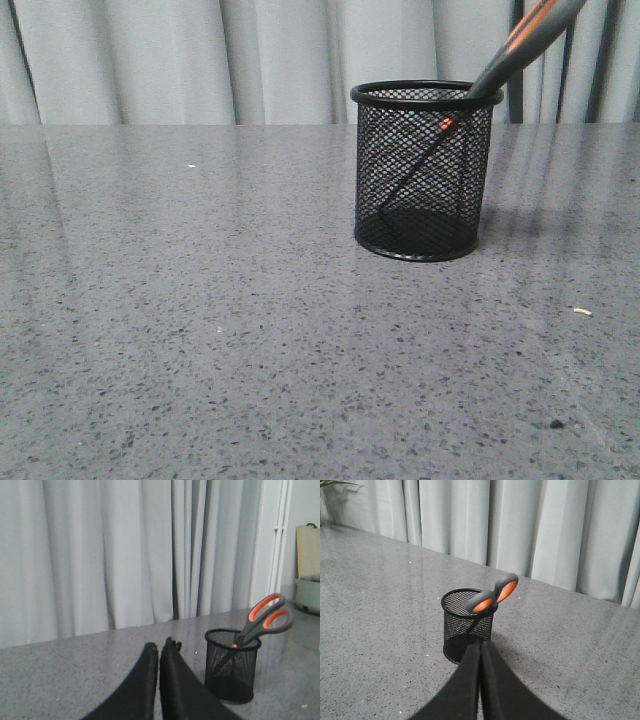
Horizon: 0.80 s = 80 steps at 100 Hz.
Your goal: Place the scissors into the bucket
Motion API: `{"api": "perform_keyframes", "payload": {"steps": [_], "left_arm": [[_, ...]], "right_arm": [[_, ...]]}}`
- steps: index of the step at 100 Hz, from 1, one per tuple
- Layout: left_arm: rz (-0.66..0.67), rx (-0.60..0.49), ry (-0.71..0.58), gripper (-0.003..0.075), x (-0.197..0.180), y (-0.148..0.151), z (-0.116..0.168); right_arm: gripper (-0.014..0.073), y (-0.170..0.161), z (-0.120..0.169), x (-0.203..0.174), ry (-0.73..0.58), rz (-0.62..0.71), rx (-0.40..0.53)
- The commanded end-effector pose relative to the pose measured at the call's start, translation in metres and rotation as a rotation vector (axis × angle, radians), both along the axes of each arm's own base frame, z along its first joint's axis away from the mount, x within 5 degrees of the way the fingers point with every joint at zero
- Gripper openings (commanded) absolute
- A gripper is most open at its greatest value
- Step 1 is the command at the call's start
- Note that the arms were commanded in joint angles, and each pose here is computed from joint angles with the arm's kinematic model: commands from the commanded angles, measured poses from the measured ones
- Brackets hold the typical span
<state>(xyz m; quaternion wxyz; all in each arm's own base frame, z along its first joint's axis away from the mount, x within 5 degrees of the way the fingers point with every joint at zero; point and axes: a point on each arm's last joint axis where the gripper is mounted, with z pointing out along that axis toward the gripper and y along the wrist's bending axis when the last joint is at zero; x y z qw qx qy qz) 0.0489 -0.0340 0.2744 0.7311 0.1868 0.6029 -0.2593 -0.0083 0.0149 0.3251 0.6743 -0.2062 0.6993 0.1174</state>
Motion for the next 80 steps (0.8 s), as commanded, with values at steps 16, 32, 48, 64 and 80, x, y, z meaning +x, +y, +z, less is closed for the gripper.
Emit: {"api": "perform_keyframes", "payload": {"steps": [16, 32, 48, 64, 80], "left_arm": [[0.189, 0.296, -0.215, -0.0019, 0.003, 0.005, -0.009], [0.324, 0.239, -0.141, -0.0019, 0.001, 0.015, -0.02], [0.473, 0.199, -0.081, -0.0019, -0.002, 0.024, -0.033], [0.517, 0.26, 0.137, -0.0019, 0.002, 0.027, -0.061], [0.506, 0.294, 0.234, -0.0019, 0.005, 0.027, -0.085]], "right_arm": [[-0.0055, -0.001, 0.012, 0.001, -0.064, -0.007, 0.031], [-0.0055, -0.001, 0.012, 0.001, -0.064, -0.007, 0.031], [-0.0055, -0.001, 0.012, 0.001, -0.064, -0.007, 0.031], [-0.0055, -0.001, 0.012, 0.001, -0.064, -0.007, 0.031], [-0.0055, -0.001, 0.012, 0.001, -0.064, -0.007, 0.031]]}}
